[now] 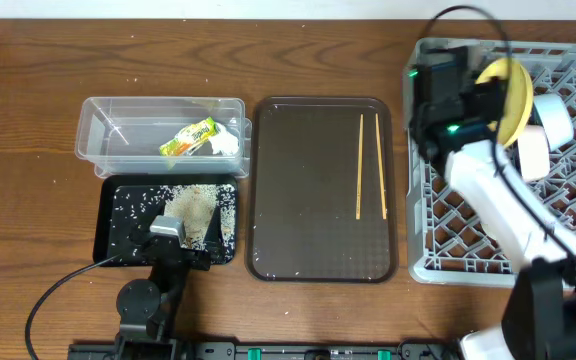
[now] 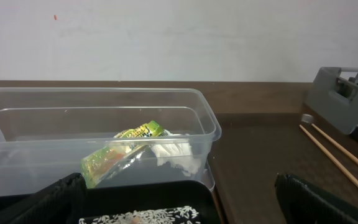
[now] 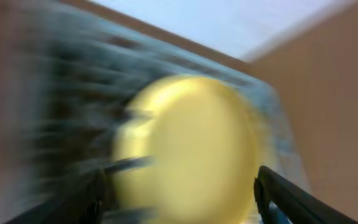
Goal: Sort waste into correct bins and load items into the dishwasher rack
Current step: 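Carry the yellow plate to the rack's back and stand it upright, then grasp one chopstick on the brown tray and place it in the rack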
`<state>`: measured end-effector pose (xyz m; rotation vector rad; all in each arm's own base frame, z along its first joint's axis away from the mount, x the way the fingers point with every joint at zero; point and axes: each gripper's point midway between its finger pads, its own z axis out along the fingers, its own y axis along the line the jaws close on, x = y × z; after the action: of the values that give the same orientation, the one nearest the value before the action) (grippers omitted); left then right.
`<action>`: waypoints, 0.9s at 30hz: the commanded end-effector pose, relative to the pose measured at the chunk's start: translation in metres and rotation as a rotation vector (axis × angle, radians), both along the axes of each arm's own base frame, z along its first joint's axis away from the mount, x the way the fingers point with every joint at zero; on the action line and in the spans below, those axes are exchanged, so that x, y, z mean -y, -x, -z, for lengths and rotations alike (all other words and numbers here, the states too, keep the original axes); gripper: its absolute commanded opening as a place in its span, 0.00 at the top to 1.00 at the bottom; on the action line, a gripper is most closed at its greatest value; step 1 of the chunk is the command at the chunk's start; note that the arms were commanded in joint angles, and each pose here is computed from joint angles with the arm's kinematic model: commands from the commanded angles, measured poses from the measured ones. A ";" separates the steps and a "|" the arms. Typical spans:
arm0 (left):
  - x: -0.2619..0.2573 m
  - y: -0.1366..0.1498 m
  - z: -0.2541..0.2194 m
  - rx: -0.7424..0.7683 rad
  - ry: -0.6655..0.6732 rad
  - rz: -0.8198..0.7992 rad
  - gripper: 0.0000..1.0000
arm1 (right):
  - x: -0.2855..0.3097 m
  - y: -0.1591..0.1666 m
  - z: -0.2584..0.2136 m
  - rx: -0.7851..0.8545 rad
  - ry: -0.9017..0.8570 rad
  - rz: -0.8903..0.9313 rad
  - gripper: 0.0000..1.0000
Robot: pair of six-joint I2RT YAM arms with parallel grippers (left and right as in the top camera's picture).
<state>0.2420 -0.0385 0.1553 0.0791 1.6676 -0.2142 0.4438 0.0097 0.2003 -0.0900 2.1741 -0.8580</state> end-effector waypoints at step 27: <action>0.001 0.001 0.014 -0.039 -0.019 0.012 0.01 | -0.168 0.089 0.185 -0.547 -0.760 0.028 0.99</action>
<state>0.2420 -0.0385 0.1553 0.0791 1.6676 -0.2142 0.3505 0.1790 0.0027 0.0737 2.8956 0.0075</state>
